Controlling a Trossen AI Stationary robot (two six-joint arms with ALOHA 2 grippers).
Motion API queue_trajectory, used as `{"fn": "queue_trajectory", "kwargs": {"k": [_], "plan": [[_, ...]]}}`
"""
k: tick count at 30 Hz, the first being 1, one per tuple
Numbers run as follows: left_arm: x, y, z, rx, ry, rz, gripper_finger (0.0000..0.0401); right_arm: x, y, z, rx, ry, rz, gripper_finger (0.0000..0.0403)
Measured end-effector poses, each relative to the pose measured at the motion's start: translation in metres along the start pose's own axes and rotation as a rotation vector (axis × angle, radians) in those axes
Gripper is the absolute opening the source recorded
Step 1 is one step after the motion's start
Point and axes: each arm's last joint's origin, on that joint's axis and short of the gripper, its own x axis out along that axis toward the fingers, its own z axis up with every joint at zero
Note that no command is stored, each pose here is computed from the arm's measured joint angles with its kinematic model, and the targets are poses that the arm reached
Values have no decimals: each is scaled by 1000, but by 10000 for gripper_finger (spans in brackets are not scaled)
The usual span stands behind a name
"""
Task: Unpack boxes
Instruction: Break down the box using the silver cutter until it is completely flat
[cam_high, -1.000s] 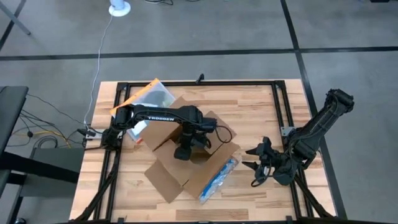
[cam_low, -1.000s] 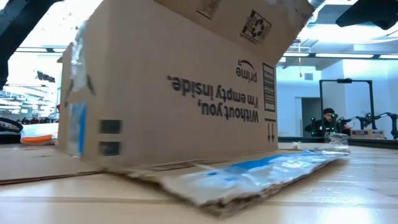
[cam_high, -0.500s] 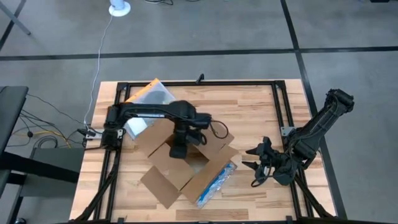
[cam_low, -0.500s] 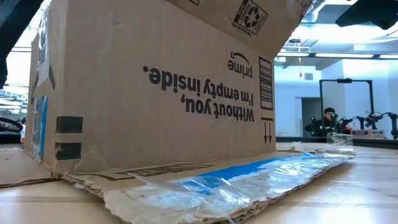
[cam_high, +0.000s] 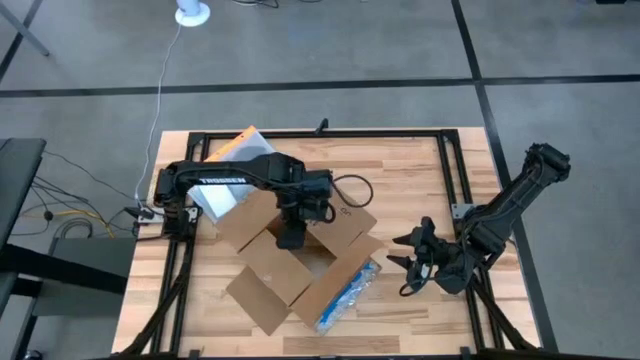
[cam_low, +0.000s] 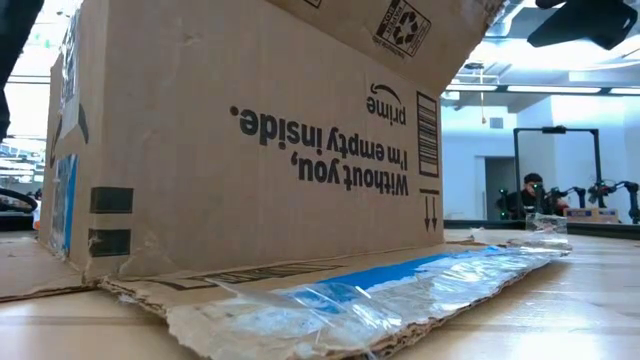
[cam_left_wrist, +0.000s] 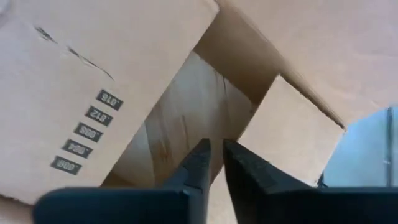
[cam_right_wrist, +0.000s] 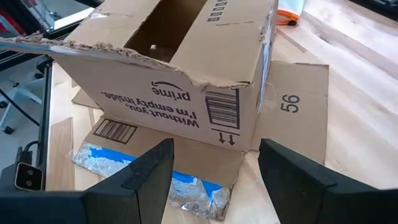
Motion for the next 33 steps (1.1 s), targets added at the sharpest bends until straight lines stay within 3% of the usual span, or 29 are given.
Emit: {"fn": "queue_trajectory", "kwargs": {"k": [9,15,20,30,33], "plan": [[35,18,1,41,183,-85,183,4,-2,-7,18,3,4,217],[66,27,1,22,329,-150,237,13,-7,-24,94,1,18,217],[75,21,5,-45,301,-351,248,14,-4,-30,123,-9,70,217],[110,-4,-12,-2,447,-362,244,13,-4,-31,77,-7,68,217],[114,-10,-14,5,465,-364,200,13,-5,-32,57,-4,61,217]]}}
